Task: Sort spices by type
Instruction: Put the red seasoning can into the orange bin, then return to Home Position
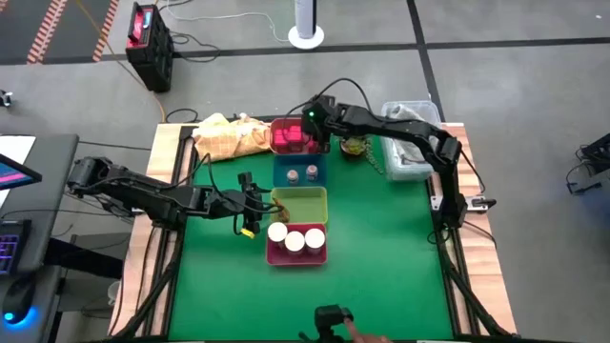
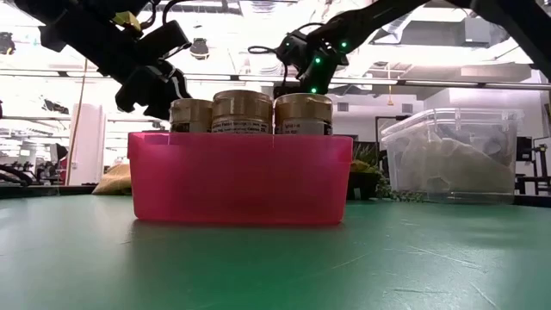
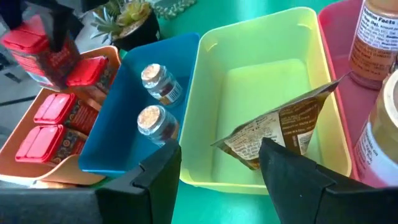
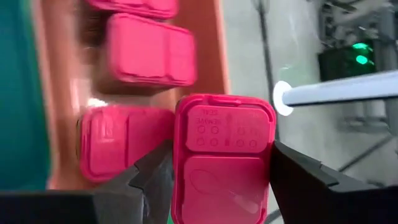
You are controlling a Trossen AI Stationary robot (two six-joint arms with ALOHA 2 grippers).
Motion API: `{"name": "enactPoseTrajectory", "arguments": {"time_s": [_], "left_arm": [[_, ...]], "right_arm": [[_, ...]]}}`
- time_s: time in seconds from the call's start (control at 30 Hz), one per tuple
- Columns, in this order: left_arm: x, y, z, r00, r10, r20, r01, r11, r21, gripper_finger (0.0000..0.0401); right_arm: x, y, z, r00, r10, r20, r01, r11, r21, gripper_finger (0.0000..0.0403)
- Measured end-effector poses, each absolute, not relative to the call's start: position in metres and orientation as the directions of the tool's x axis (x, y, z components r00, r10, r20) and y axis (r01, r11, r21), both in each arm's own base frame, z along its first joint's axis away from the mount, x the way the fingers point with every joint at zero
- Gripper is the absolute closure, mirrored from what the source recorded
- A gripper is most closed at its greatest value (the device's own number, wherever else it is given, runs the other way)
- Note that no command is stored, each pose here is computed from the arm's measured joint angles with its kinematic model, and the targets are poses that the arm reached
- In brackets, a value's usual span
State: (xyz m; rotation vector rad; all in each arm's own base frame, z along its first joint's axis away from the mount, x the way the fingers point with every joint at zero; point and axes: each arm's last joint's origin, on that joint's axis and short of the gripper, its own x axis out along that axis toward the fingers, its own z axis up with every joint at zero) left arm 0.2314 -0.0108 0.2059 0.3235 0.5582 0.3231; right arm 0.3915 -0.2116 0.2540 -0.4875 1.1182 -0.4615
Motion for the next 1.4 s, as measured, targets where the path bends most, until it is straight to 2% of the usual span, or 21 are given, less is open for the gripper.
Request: {"name": "enactPoseTrajectory", "arguments": {"time_s": [0.1, 0.57, 0.67, 0.97, 1.2, 1.4], "left_arm": [[0.232, -0.011, 0.206, 0.803, 0.383, -0.457, -0.219, 0.902, 0.372, 0.0195], [0.234, -0.011, 0.210, 0.823, 0.381, -0.422, -0.248, 0.908, 0.337, 0.0195], [0.234, -0.011, 0.210, 0.824, 0.381, -0.419, -0.246, 0.907, 0.342, 0.0195], [0.234, -0.011, 0.211, 0.827, 0.381, -0.414, -0.230, 0.901, 0.369, 0.0195], [0.234, -0.011, 0.211, 0.821, 0.397, -0.410, -0.244, 0.893, 0.378, 0.0195], [0.234, -0.010, 0.211, 0.820, 0.405, -0.404, -0.255, 0.891, 0.376, 0.0195]], "right_arm": [[0.391, -0.206, 0.251, 0.362, -0.538, -0.761, 0.046, 0.826, -0.562, 0.0158], [0.386, -0.217, 0.250, 0.405, -0.459, -0.790, 0.021, 0.869, -0.494, 0.0157], [0.383, -0.220, 0.249, 0.404, -0.452, -0.795, 0.027, 0.875, -0.484, 0.0144], [0.383, -0.222, 0.250, 0.411, -0.450, -0.793, 0.057, 0.881, -0.470, 0.0074], [0.382, -0.224, 0.253, 0.419, -0.464, -0.781, 0.106, 0.879, -0.465, 0.0073], [0.376, -0.232, 0.257, 0.411, -0.484, -0.773, 0.223, 0.875, -0.430, 0.0080]]}}
